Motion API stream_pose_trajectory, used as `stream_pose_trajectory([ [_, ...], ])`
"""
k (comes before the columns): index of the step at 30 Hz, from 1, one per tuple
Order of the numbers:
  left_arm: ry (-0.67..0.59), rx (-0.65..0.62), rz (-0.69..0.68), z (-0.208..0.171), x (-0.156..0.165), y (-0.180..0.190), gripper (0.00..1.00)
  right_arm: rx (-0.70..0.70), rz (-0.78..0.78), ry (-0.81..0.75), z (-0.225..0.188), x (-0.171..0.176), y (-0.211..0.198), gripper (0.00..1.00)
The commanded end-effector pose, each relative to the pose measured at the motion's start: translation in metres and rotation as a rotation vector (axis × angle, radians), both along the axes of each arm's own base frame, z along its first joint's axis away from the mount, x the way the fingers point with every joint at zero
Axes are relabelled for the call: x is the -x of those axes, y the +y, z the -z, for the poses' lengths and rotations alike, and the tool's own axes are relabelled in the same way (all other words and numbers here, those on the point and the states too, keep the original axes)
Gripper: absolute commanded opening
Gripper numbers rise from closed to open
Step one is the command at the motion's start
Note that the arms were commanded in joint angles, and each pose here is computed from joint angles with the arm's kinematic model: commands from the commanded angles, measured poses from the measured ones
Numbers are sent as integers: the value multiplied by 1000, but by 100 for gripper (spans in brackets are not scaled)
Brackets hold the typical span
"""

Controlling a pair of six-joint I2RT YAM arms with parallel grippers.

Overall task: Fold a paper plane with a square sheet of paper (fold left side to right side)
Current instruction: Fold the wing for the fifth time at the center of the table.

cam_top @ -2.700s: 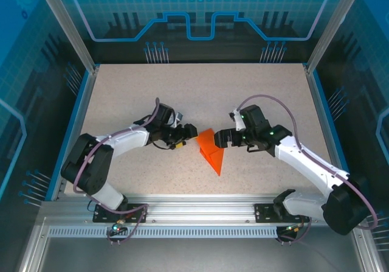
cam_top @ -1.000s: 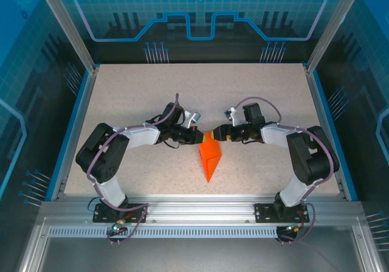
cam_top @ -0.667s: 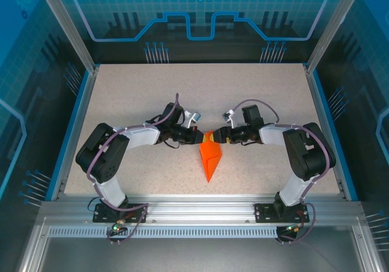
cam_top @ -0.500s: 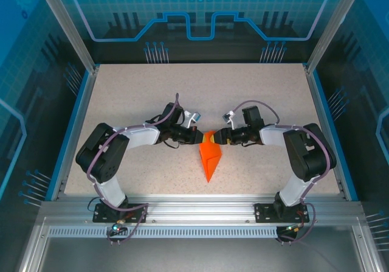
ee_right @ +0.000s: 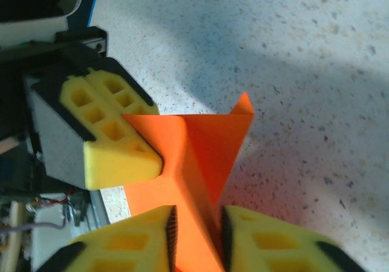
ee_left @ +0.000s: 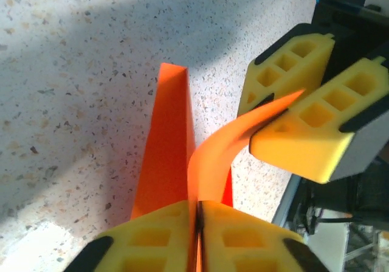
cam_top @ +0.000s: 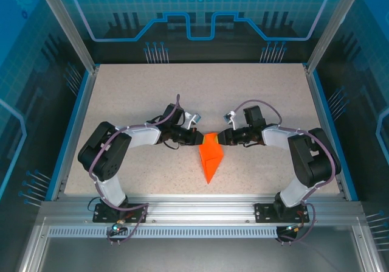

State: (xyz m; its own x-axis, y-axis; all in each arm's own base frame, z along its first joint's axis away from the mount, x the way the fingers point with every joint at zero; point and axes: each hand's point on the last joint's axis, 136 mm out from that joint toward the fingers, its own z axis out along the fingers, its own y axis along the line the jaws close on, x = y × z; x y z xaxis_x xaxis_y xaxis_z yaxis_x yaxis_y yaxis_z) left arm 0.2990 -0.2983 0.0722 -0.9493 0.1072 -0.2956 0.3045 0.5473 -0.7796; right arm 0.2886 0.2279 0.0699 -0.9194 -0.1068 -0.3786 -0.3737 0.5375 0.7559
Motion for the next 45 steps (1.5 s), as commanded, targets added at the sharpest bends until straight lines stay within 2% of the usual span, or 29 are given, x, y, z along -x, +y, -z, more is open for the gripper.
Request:
stream_pose_trajectory([
  [1,-23,-19,11,1,-2,4,29,25,17,14,-3,1,-7,7],
  [2,-33,-28,9,-2,-2,6,34,37,27,26,-3,0,-8,0],
  [4,-58,-52,-7,-8,-5,10,49,68,55,62,0,-1,-11,0],
  [6,-100,-94,-35,-17,-9,17,59,103,94,111,4,-1,-15,0],
  [8,-139,-132,-57,-27,-10,24,63,119,135,166,7,-3,-18,0],
  [11,-194,-190,-74,-44,-7,35,63,122,173,242,8,-6,-15,0],
  [17,-268,-335,26,-59,30,32,62,148,212,324,3,-22,-3,0],
  [26,-290,-553,182,-28,84,9,62,192,264,413,13,-38,12,0],
  [33,-335,-723,208,-9,85,-11,65,200,287,444,15,-44,15,0],
  [38,-360,-849,177,7,77,-14,66,206,288,449,15,-43,15,0],
  [45,-342,-906,151,22,72,-15,67,209,287,456,17,-41,15,0],
])
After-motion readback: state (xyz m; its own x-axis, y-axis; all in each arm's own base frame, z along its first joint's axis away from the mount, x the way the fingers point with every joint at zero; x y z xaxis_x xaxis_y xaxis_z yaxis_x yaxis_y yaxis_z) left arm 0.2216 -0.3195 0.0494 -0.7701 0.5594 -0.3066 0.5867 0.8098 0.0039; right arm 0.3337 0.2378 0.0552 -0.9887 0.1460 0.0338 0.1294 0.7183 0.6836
